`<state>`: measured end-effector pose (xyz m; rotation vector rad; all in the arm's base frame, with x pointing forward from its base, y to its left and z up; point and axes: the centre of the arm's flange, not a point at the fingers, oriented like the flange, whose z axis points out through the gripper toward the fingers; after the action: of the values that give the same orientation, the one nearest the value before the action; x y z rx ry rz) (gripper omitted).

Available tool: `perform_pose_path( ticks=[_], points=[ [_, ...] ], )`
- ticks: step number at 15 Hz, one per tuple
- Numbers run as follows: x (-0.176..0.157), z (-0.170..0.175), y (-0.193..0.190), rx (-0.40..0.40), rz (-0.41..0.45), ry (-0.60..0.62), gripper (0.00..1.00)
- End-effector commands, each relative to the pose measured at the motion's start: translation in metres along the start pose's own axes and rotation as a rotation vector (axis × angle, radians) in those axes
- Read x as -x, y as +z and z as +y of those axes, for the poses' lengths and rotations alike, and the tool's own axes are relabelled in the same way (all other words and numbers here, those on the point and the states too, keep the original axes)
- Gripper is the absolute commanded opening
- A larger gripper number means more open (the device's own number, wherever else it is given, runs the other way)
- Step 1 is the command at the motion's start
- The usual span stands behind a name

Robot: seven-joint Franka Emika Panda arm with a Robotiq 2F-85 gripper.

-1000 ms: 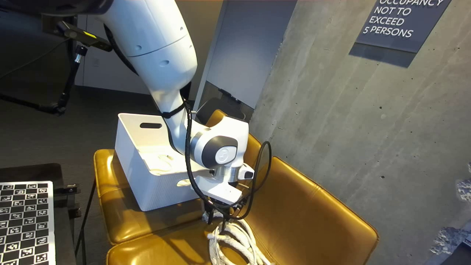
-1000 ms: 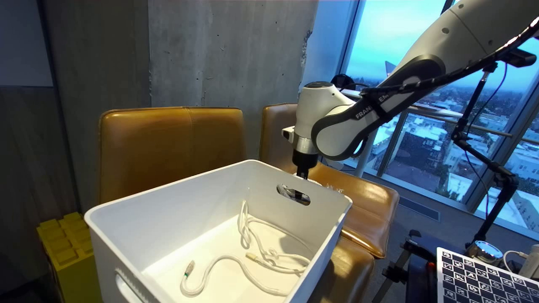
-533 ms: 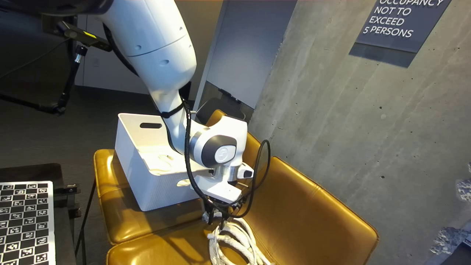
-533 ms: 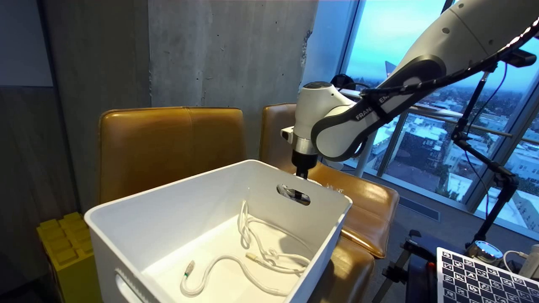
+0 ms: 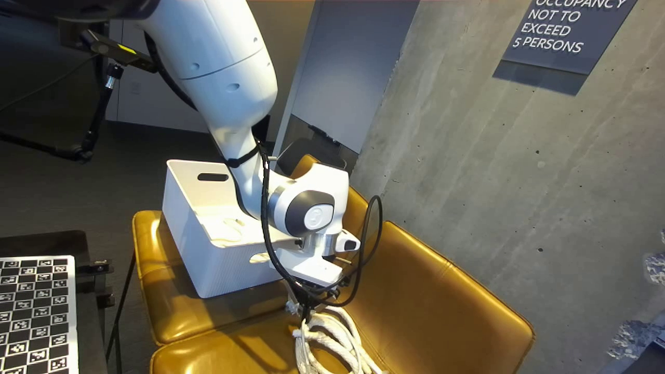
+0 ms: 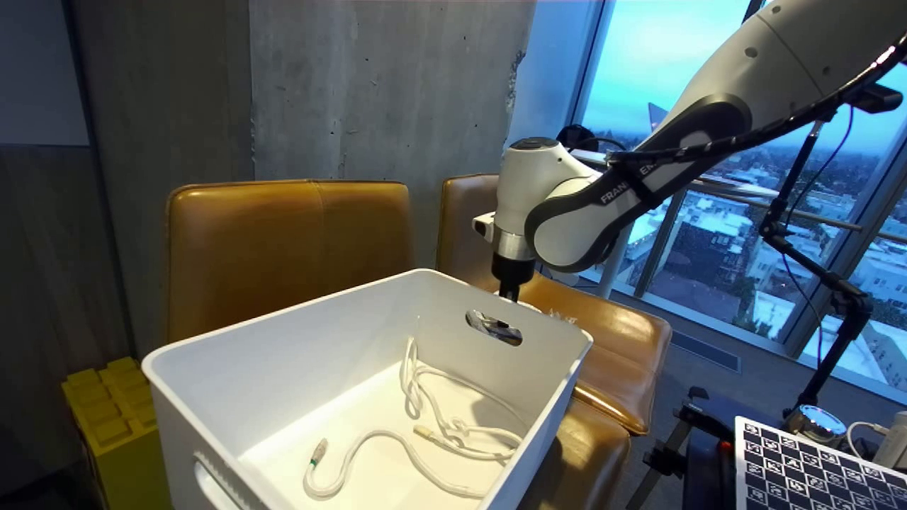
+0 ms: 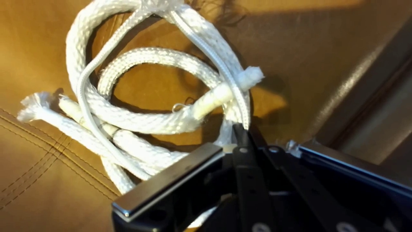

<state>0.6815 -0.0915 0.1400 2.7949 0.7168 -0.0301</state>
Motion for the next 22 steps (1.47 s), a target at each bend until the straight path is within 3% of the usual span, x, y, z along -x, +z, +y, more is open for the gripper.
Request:
perform_pose_path(
  ticks=[1,5,12,18,22],
  points=[
    [0.004,-0.003,-0.009,0.029,0.001,-0.019,0.01],
    [0.008,-0.003,-0.052,0.052,0.035,-0.007,0.01],
    [-0.011,-0.020,-0.214,0.090,0.193,-0.006,0.01],
    [-0.038,-0.083,-0.349,0.106,0.322,-0.032,0.01],
    [-0.041,-0.162,-0.415,0.096,0.383,-0.083,0.01]
  ],
)
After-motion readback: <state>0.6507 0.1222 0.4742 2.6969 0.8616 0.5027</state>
